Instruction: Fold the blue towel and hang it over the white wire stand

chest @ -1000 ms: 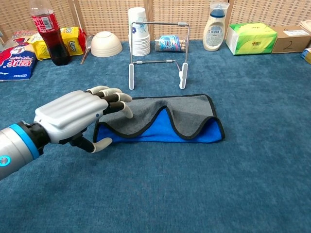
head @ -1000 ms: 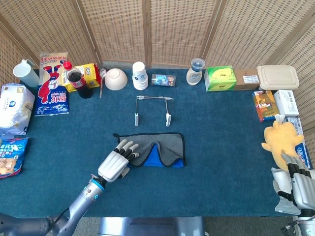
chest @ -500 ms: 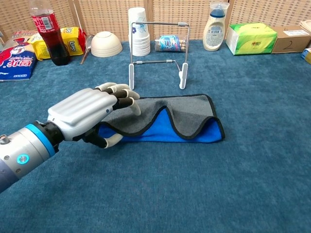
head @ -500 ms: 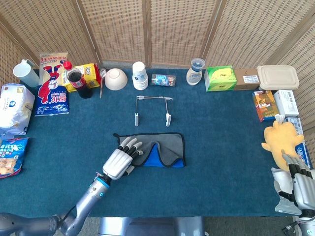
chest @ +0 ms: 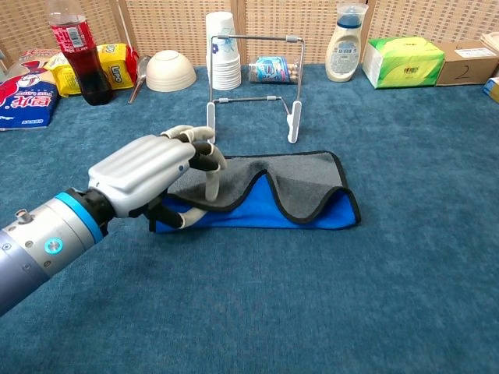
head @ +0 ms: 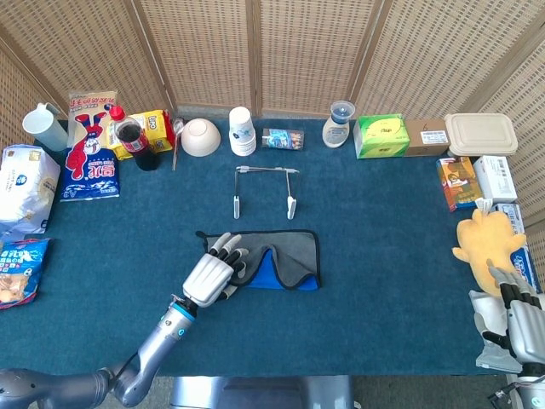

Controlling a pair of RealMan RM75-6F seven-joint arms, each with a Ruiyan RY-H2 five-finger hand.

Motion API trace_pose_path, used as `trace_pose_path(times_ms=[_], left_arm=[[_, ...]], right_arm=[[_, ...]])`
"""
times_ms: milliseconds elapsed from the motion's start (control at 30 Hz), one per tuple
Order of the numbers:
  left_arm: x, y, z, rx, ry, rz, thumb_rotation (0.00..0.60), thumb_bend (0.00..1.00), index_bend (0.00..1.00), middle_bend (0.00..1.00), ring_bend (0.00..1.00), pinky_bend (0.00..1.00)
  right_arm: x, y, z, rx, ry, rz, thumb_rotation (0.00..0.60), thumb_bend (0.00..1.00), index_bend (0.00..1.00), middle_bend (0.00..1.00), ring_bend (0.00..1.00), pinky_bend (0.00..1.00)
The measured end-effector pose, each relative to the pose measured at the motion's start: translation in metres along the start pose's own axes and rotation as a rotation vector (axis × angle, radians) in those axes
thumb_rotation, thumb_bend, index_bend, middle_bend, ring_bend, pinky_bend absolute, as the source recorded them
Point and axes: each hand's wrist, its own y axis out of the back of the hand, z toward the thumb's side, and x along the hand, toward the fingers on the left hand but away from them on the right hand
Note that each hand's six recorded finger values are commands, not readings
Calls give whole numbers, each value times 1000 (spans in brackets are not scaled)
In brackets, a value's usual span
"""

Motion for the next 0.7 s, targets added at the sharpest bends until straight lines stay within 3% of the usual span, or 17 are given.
trace_pose_path(times_ms=[233, 700], left_arm=[[2, 6, -11, -15, 33, 20, 600, 306, 603, 322, 68, 0], [12, 16, -43, -59, 131, 69, 600, 303, 597, 324, 70, 0]], right_arm=[[0, 0, 0, 2, 0, 2, 600, 363, 76, 116, 37, 0], [0, 1, 3, 11, 2, 3, 600, 365, 77, 117, 37, 0]])
